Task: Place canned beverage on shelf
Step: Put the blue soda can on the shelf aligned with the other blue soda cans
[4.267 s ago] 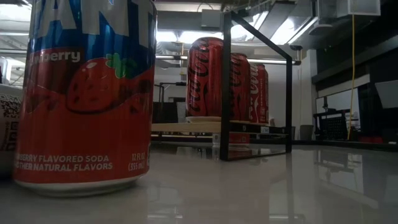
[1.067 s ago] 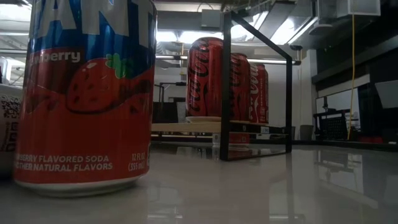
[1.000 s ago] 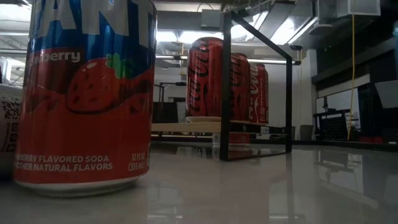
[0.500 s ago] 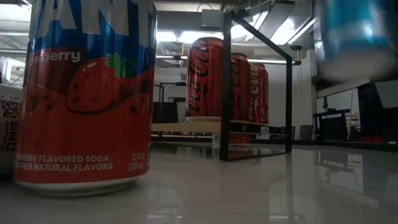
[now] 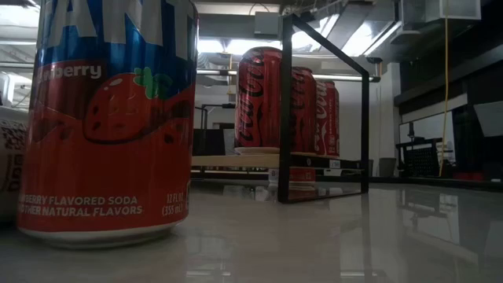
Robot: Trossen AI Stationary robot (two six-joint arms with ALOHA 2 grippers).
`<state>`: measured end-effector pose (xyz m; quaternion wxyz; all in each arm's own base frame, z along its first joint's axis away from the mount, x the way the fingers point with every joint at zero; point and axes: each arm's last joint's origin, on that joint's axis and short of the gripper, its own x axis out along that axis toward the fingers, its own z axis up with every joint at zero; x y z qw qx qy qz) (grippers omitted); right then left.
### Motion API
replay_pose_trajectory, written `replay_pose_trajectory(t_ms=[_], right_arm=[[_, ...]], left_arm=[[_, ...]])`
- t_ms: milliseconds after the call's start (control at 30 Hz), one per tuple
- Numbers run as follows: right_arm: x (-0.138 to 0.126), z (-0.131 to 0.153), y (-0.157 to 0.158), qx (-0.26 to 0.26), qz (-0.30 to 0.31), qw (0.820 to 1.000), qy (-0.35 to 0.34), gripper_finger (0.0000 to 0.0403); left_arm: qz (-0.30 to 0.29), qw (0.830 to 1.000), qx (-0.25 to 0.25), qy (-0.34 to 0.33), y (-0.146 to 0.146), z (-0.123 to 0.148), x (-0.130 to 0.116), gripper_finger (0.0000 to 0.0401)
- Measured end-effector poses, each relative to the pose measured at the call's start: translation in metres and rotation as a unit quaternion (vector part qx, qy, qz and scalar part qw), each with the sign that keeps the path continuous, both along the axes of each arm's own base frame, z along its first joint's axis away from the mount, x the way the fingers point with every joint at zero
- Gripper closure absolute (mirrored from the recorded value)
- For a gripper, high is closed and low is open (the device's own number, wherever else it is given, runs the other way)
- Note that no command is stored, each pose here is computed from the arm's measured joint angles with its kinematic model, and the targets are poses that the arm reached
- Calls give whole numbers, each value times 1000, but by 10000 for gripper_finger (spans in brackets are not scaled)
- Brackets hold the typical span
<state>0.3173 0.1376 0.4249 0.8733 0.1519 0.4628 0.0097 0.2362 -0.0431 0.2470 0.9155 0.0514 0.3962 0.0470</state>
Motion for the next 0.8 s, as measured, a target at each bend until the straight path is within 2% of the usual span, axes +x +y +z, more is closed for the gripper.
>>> replay_pose_trajectory(t_ms=[233,367,567,800], right_arm=[[22,14,-30,-40,26,994,-94,168],[34,14,-54,-73,28,990,-115,168],[52,2,-83,-121,33,987,-101,168],[73,-23,-97,-141,70,985,-63,168]], left_arm=[[12,1000,13,-2,1,0,0,220],[19,1000,21,-2,2,0,0,220],[23,999,29,11,3,-2,-2,220],[46,998,40,24,4,-4,-5,220]])
